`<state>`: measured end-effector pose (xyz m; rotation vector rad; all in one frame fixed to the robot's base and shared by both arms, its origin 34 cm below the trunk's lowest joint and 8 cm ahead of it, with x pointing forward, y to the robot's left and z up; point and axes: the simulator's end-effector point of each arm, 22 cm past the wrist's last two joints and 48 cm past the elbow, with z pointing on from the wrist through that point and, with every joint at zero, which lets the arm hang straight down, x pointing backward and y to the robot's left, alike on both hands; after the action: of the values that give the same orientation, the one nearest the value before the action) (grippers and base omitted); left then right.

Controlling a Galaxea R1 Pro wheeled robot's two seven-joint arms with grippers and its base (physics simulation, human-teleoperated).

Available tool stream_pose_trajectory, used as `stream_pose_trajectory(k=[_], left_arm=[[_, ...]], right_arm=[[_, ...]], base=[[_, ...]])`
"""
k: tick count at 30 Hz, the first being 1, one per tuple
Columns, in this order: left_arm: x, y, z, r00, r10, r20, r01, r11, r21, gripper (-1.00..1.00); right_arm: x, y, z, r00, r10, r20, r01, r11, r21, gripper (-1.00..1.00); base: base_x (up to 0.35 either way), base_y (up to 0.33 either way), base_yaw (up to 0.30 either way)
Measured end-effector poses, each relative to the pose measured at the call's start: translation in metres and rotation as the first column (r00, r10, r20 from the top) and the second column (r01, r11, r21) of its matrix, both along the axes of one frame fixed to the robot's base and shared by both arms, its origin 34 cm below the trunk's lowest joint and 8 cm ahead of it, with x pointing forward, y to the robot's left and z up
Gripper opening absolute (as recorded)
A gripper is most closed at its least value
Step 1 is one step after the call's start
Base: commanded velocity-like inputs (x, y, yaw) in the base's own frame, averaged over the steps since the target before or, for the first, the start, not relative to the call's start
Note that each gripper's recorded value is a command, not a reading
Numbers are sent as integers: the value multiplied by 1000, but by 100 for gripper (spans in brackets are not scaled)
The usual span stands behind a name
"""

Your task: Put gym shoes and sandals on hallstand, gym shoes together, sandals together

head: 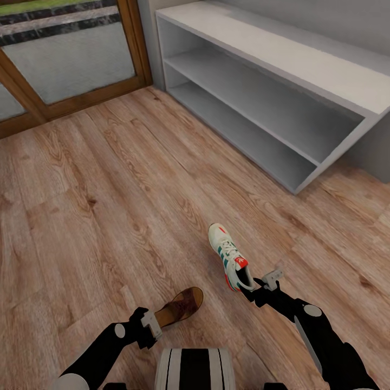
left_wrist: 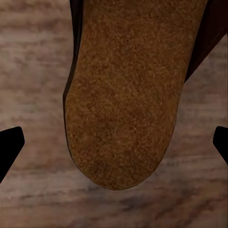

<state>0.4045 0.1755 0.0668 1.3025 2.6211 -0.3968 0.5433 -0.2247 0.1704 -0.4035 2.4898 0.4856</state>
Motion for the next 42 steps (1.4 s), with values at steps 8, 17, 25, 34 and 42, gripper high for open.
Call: stream_pose_trajectory(k=[8, 17, 25, 34, 42], left_arm=[[-3, -1, -3, 1000, 1, -7, -1, 1000, -1, 100], [-6, -1, -5, 1000, 1, -15, -1, 1000, -1, 100], [-10, -1, -8, 1000, 1, -23, -1, 1000, -1, 100], [-8, -1, -8, 1000, 0, -19, 0, 1000, -1, 100], [-2, -6, -6, 1000, 0, -6, 0, 1000, -7, 100]], right_arm=[[1, 1, -1, 1000, 1, 2, -1, 1000, 2, -100], [2, 2, -2, 1000, 4, 5, -4, 1000, 1, -100], [0, 2, -5, 1000, 4, -2, -4, 1000, 2, -100], [0, 2, -5, 1000, 4, -2, -4, 1000, 2, -100], [30, 7, 23, 996, 13, 91, -14, 1000, 8, -100]], base=[[0, 0, 0], [0, 0, 0], [0, 0, 0], [0, 0, 0], [0, 0, 0]])
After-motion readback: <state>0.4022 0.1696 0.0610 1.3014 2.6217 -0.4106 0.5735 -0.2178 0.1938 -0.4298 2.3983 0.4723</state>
